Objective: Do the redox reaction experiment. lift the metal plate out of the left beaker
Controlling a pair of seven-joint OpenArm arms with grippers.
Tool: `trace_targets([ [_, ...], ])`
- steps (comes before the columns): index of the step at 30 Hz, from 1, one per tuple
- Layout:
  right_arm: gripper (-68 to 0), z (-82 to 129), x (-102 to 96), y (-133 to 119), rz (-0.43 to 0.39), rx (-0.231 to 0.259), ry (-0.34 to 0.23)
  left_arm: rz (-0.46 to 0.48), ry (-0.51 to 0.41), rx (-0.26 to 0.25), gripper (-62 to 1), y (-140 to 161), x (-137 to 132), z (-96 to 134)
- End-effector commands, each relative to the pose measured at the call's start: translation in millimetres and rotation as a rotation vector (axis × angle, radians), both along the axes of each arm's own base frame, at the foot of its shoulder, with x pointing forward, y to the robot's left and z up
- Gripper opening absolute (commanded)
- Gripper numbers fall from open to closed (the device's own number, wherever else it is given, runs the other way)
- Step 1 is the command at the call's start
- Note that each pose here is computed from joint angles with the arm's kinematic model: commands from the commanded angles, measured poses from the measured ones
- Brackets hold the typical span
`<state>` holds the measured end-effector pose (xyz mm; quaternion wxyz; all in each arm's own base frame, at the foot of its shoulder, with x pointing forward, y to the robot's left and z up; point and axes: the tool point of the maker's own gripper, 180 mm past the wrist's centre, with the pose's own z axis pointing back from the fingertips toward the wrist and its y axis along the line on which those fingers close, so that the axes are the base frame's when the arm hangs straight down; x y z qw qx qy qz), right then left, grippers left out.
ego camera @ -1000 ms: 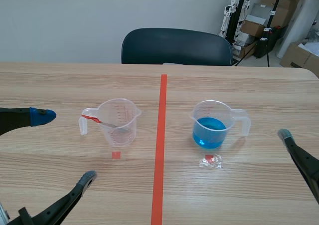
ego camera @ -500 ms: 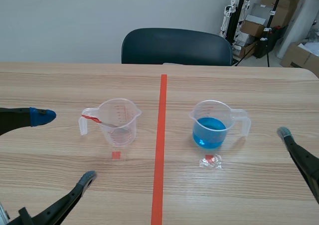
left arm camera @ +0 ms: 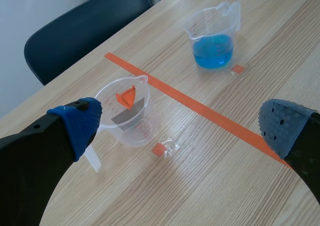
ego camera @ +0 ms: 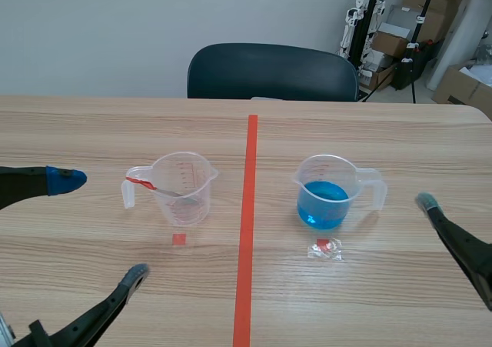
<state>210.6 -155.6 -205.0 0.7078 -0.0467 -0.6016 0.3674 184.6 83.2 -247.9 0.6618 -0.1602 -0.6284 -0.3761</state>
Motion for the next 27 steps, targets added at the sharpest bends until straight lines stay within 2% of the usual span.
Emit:
trace_targets([
  [1, 0.4, 9, 4.5, 3, 0.021, 0.005, -0.039, 0.008, -0.007, -0.026, 1.4, -2, 0, 4],
  [7, 0.4, 12, 9.2, 16, 0.084, 0.0, -0.052, 0.031, 0.0, -0.043, 1.4, -1, 0, 3],
  [16, 0.4, 15, 14.7, 36, 0.177, -0.009, -0.066, 0.098, 0.065, -0.078, 1.4, 15, -8, -28],
  [24, 0.4, 13, 16.1, 57, 0.262, -0.004, -0.061, 0.165, 0.05, -0.194, 1.4, 39, -25, -48],
  [27, 0.4, 11, 15.8, 65, 0.304, -0.007, -0.05, 0.185, 0.073, -0.238, 1.4, 44, -30, -59],
])
